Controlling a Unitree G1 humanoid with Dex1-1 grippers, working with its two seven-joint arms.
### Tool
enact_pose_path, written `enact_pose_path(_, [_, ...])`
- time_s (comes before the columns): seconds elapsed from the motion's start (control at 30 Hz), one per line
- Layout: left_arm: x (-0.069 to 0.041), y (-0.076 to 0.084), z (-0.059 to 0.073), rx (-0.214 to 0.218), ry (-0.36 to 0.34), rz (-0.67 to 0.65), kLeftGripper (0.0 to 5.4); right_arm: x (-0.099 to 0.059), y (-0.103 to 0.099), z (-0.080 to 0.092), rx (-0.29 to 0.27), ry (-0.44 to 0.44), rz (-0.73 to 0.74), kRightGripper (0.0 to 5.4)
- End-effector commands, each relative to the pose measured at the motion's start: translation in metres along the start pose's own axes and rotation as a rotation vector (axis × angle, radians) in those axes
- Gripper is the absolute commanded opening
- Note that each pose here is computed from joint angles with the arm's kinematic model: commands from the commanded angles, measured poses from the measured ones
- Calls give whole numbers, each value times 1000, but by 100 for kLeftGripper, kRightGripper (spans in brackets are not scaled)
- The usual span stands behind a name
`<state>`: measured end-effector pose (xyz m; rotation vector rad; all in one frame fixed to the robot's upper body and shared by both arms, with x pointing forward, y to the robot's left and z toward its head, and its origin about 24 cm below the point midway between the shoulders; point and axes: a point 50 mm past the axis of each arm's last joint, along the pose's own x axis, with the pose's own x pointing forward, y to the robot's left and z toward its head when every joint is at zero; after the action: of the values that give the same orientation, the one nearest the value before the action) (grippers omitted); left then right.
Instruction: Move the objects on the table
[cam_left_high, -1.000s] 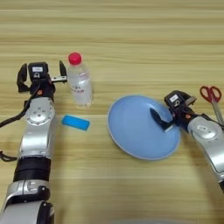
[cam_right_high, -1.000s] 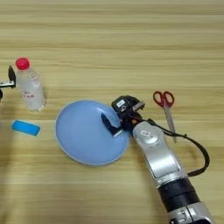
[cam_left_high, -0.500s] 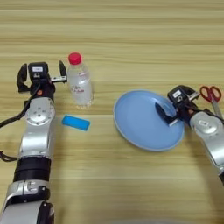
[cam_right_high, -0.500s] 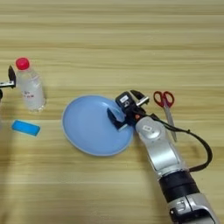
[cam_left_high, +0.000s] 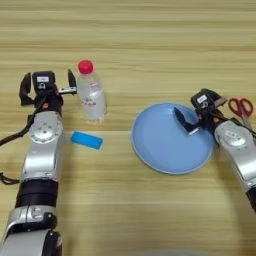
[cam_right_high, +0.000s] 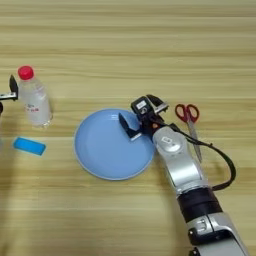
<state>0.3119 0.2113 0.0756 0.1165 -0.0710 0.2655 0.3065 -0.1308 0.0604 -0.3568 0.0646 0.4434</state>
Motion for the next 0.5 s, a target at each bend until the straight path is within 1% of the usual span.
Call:
enact_pose_path(0.03, [-1,-1,0,3,6,2,540,-4,4,12,34,-68,32,537])
enact_pose_path(0.17, [-1,-1,0,3,6,2,540,-7,7,18,41,-96,52,537])
enact_pose_path(0.37, [-1,0,0,1,5,8,540,-10,8,21,49,-108,48,537])
enact_pose_path(0.5, [0,1,0,-2,0,17,540,-10,-4,19,70,-108,-5,537])
